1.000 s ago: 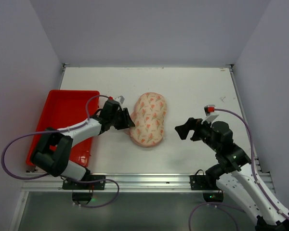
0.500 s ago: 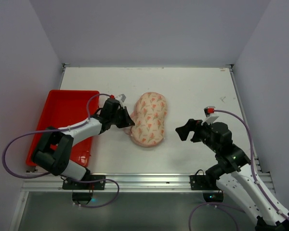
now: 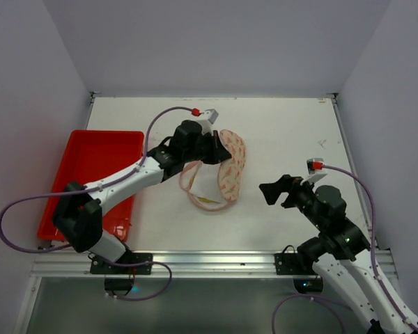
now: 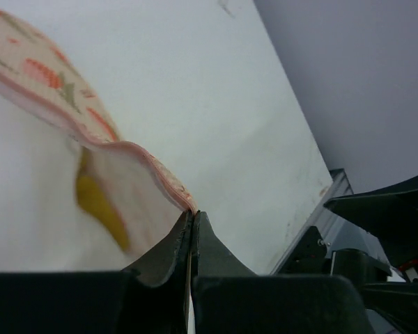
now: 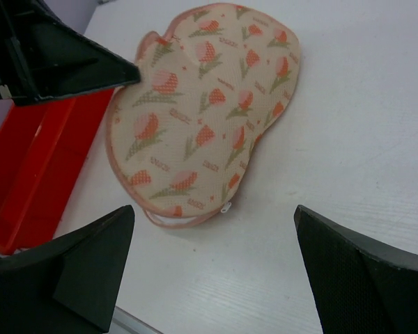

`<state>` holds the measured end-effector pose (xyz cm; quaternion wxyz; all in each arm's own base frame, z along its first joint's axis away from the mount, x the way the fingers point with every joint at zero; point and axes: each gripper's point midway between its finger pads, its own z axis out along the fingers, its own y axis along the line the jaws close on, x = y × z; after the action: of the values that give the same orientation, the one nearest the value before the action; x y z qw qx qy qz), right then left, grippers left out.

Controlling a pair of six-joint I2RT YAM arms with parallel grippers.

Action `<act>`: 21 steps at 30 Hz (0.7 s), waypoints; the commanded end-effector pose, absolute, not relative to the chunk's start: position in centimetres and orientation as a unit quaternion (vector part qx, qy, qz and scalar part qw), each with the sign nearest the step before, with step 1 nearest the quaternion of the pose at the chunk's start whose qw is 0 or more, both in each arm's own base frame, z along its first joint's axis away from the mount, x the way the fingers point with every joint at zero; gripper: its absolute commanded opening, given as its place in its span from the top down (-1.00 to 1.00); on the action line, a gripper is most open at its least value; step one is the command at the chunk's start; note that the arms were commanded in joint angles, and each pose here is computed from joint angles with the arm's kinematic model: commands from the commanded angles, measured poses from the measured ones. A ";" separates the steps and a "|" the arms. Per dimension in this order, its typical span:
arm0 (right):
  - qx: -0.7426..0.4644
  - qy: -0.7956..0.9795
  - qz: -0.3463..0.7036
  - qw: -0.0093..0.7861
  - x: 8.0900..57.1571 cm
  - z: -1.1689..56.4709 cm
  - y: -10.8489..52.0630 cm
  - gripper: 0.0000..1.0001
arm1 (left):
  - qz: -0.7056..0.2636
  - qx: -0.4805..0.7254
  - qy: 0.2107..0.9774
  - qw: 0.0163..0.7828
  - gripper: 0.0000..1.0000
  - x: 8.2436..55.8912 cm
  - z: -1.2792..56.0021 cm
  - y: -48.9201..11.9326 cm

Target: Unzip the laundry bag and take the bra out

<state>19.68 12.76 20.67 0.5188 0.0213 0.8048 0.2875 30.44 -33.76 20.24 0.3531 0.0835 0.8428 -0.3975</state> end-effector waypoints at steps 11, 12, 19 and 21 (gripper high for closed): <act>0.175 0.712 0.265 0.626 17.3 24.8 5.6 -0.97 | -0.403 0.213 0.818 0.351 -0.36 27.2 22.4 -46.5; 0.177 0.706 0.268 0.631 17.1 24.9 5.4 -0.97 | -0.392 0.208 0.821 0.360 -0.42 27.5 22.6 -46.0; 0.174 0.723 0.262 0.615 17.6 23.8 5.9 -0.97 | -0.228 0.135 0.864 0.429 -0.61 31.6 21.2 -38.6; 0.168 0.735 0.262 0.603 17.9 23.4 6.5 -0.97 | -0.196 0.115 0.876 0.426 -0.61 32.7 19.6 -36.6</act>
<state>17.27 6.17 23.92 0.6170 0.1592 0.7227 0.2679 29.92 -41.42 19.37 0.3843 0.1546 0.8661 -0.2797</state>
